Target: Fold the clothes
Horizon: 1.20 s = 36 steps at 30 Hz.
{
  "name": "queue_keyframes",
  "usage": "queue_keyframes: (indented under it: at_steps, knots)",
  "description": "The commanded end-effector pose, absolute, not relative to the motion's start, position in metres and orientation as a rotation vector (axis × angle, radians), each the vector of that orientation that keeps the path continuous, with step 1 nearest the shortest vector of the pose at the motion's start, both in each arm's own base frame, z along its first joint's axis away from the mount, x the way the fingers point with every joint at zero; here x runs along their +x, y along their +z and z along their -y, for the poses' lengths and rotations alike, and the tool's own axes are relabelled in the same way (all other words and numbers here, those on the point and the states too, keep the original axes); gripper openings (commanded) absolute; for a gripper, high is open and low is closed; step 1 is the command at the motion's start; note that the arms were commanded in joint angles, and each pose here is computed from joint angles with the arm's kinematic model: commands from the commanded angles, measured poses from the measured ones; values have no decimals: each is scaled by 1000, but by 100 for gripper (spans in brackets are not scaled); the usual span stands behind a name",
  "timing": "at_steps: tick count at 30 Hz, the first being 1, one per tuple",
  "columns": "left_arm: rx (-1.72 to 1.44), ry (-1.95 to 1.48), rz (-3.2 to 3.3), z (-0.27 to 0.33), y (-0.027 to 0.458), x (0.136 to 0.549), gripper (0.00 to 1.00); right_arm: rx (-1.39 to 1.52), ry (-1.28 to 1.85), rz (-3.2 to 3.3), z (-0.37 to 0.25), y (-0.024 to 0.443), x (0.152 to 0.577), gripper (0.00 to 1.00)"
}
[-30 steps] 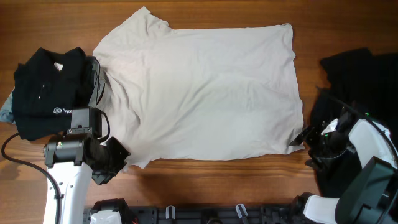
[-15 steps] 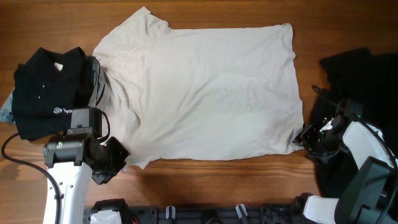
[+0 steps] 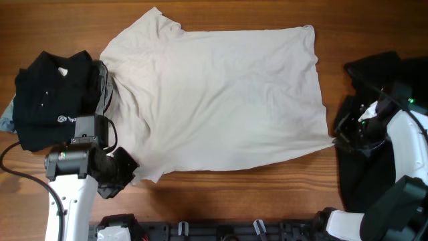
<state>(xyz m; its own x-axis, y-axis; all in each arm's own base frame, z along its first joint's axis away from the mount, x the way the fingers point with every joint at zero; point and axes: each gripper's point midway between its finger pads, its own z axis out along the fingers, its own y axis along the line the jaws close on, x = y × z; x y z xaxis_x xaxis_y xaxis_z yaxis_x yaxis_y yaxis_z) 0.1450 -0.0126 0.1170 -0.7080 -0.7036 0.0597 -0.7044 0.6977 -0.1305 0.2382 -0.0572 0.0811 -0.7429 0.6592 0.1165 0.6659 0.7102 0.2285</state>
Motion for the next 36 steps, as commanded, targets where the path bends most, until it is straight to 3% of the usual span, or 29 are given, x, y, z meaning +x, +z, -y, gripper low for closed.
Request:
queue_keyframes:
  at_steps: [1,11,18,30,36]
  knots:
    - [1225,242,2960,8,146,156,4,-1039,-365,2999,66,113,250,4]
    - [1236,288,3041,8,197,153,4,-1044,-370,3240,61,195,242,4]
    - [1214,150,3027,-2,187,161,4,-1071,-280,3128,71,157,241,4]
    - [1037,54,3253,0,142,287,4,-859,-555,3167,57,104,313,4]
    - [960,109,3446,1,139,346,4,-982,-590,3219,62,97,349,4]
